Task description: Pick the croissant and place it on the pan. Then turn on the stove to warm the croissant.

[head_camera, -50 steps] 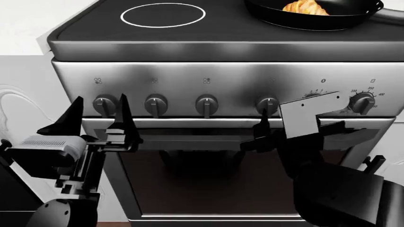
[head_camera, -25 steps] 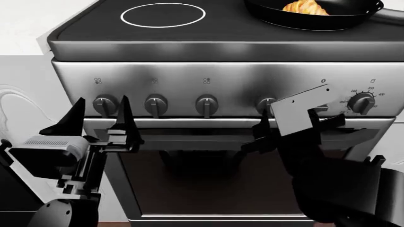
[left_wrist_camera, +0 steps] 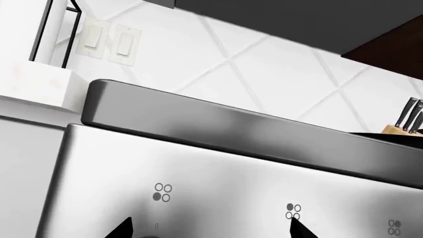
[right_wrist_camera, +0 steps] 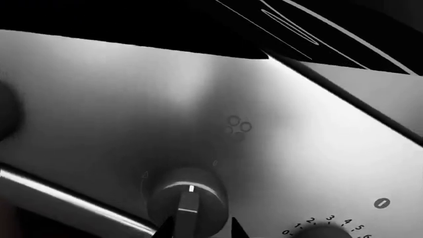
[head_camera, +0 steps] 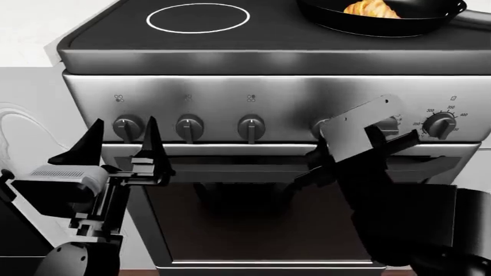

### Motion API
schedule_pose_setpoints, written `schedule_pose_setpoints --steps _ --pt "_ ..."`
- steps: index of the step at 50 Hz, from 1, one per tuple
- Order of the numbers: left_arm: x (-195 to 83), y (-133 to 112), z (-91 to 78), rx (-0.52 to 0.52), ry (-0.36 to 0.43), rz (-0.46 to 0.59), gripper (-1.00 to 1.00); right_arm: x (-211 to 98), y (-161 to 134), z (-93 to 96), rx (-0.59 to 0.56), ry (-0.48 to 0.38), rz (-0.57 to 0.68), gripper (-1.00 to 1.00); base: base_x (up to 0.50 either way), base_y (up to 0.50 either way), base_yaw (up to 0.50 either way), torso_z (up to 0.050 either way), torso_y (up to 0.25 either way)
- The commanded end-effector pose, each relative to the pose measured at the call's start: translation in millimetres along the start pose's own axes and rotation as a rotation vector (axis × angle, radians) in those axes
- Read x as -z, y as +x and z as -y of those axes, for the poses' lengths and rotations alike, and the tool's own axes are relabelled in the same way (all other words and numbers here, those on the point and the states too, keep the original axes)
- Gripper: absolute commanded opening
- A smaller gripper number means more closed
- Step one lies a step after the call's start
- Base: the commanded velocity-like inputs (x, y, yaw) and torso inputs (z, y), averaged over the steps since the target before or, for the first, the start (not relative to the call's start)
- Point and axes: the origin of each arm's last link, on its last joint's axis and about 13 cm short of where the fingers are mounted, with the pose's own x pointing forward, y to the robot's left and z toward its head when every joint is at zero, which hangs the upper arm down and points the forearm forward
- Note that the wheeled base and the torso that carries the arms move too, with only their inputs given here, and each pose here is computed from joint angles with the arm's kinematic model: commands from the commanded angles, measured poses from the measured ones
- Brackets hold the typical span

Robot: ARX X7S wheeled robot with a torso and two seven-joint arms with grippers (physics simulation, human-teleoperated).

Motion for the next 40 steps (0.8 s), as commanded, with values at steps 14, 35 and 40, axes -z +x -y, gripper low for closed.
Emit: schedule_pose_setpoints --steps 14,35,40 --pt "0 0 -0.1 0.0 0.002 0.003 1.0 0 -12 -13.3 -0.152 0.006 -0.031 1.0 0.0 0.0 0.0 0.0 0.001" --pt "-1 -1 0.1 0.002 0.004 0.011 1.0 -5 -27 -11.4 -0.064 0.01 0.015 1.0 0.0 0.0 0.0 0.0 0.0" --pt "-1 -1 0.1 0.001 0.004 0.012 1.0 -9 -32 -10.4 -0.044 -0.001 0.033 1.0 0.0 0.0 0.0 0.0 0.0"
